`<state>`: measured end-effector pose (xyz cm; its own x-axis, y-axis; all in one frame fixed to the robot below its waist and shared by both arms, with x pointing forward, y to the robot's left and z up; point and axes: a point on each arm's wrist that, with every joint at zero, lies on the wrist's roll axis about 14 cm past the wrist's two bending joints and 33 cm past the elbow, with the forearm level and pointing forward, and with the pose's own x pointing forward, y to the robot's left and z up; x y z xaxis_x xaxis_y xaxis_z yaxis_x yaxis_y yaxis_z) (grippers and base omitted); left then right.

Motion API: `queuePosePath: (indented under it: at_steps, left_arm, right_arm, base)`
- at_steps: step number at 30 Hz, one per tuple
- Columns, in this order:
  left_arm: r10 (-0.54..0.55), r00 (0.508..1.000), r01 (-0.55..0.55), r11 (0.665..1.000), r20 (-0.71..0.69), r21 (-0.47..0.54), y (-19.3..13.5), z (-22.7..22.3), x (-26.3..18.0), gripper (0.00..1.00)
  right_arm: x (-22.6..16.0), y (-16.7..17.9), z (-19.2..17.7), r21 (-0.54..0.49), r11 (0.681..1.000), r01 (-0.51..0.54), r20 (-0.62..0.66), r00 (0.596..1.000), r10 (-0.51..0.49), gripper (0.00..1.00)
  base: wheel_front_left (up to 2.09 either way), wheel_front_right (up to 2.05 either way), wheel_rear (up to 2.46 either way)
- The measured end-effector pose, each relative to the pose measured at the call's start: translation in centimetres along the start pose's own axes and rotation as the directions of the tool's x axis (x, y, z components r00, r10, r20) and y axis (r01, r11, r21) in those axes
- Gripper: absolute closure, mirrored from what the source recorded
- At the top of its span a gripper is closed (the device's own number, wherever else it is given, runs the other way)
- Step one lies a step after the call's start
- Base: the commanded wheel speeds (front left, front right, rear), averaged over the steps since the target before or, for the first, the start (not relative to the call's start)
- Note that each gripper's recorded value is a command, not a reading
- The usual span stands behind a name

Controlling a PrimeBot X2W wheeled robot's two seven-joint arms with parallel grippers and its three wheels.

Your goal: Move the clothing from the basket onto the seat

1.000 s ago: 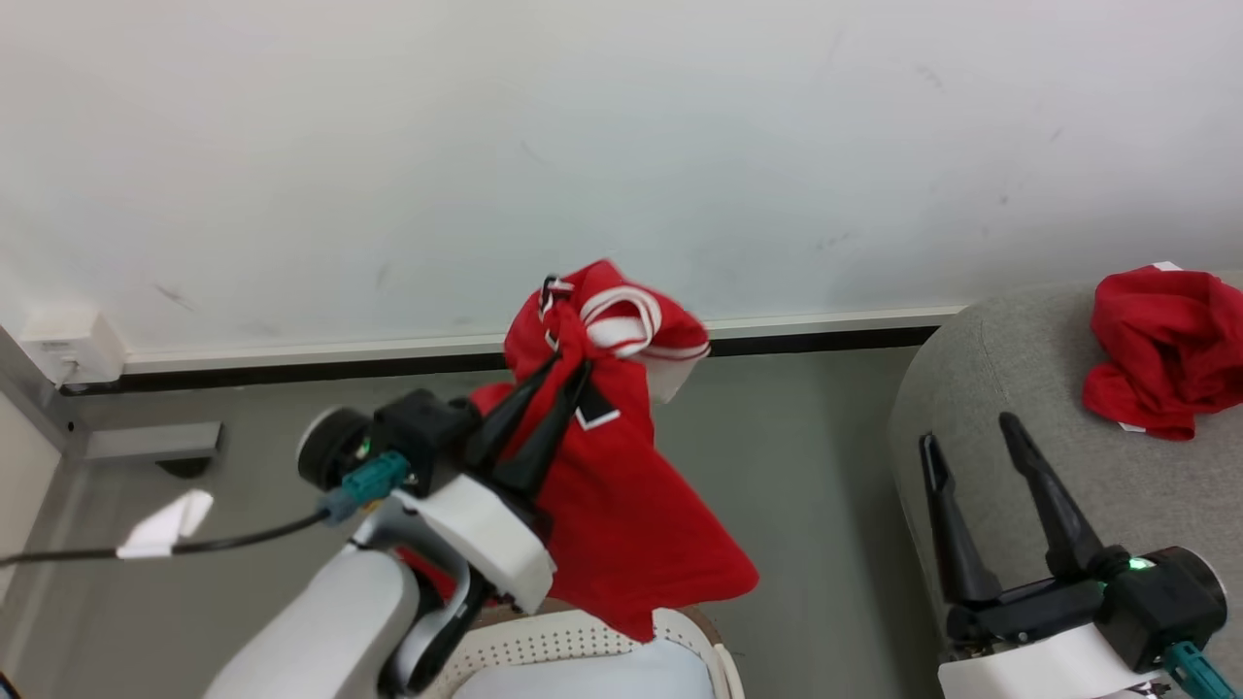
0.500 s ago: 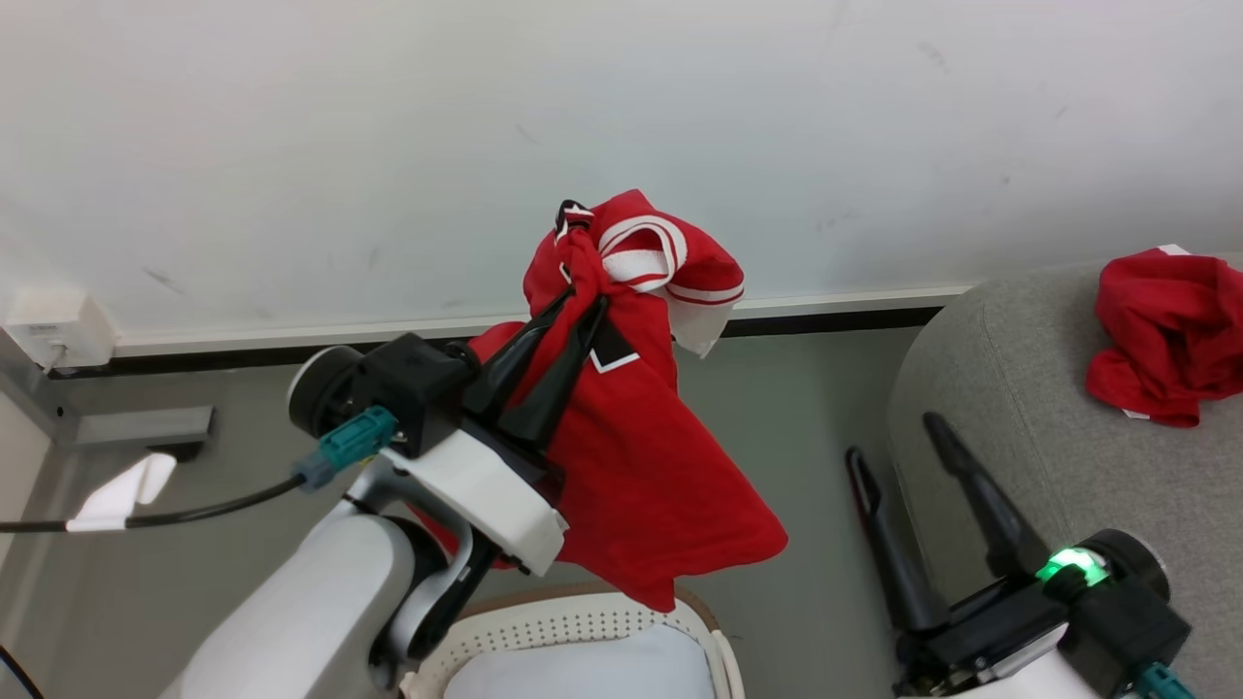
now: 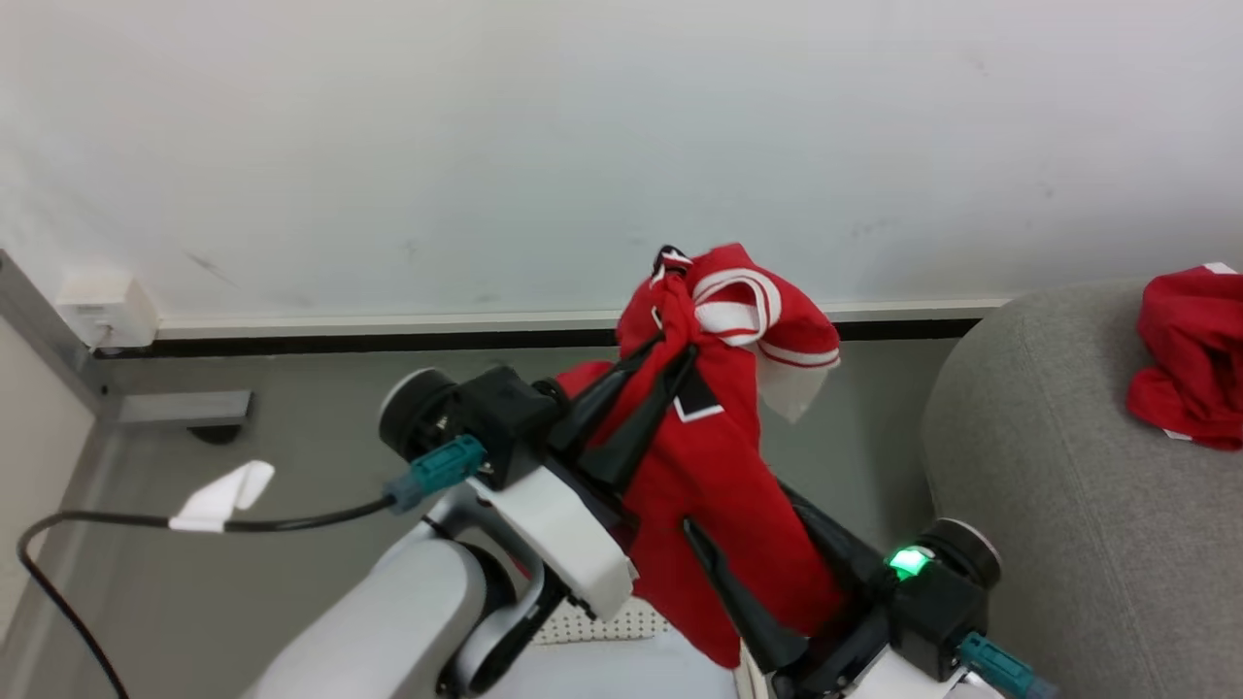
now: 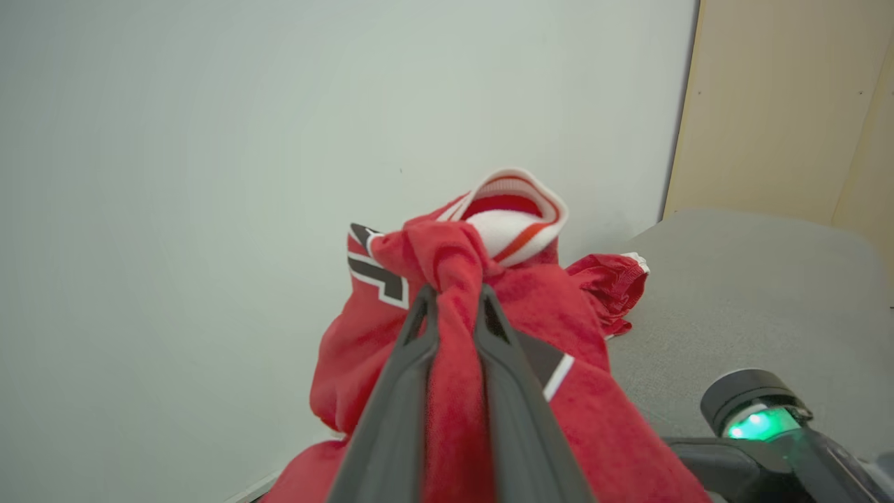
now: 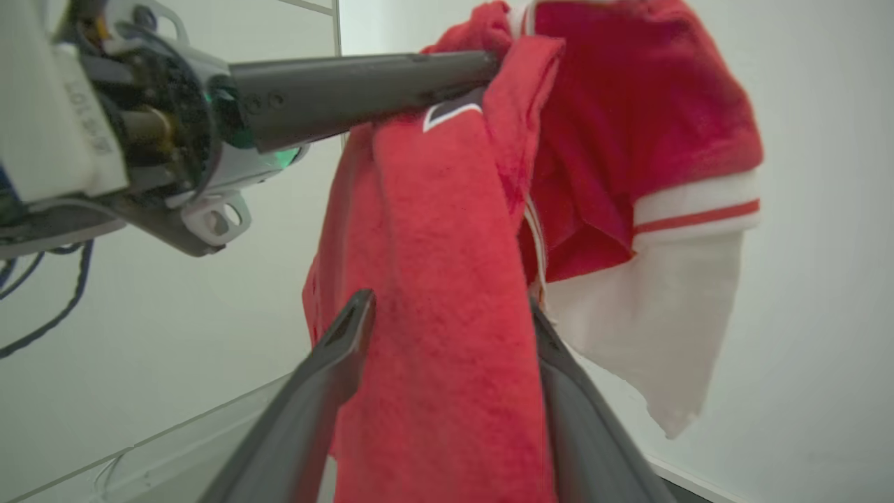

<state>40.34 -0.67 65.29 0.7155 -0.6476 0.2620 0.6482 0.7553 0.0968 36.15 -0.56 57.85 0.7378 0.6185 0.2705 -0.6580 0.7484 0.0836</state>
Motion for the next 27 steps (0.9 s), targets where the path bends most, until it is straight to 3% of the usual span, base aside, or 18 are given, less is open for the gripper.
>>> queuePosePath:
  at_steps: [11,12,13,14,15,27]
  left_arm:
    - [-0.010,0.999,0.008,0.999,-0.036,-0.041,-2.2,-0.8,-2.3,1.00]
    - [-0.003,0.999,0.001,0.999,-0.037,-0.043,-2.1,-0.8,-2.5,1.00]
    - [0.006,0.999,-0.008,0.999,-0.038,-0.041,-1.9,-0.8,-2.7,1.00]
    - [0.017,0.999,-0.018,0.999,-0.040,-0.037,-1.7,-0.7,-2.9,1.00]
    - [0.027,0.999,-0.028,0.999,-0.042,-0.033,-1.5,-0.7,-3.1,1.00]
    - [0.072,0.996,-0.074,0.997,-0.060,-0.037,-0.6,-1.3,-4.0,1.00]
  right_arm:
    - [2.3,4.7,-3.1,0.075,0.984,-0.161,-0.090,0.982,0.167,0.00]
    - [2.4,5.0,-3.3,0.083,0.982,-0.167,-0.095,0.980,0.175,0.17]
    - [2.5,5.3,-3.5,0.084,0.980,-0.178,-0.101,0.977,0.186,0.53]
    - [2.6,5.6,-3.7,0.085,0.979,-0.185,-0.105,0.976,0.193,0.83]
    - [2.7,5.8,-3.7,0.087,0.978,-0.192,-0.105,0.974,0.200,1.00]
    - [2.5,6.2,-2.7,0.091,0.976,-0.197,-0.074,0.976,0.204,1.00]
  base:
    - [0.00,0.00,0.00]
    - [0.00,0.00,0.00]
    - [0.00,0.00,0.00]
    - [0.00,0.00,0.00]
    - [0.00,0.00,0.00]
    - [0.00,0.00,0.00]
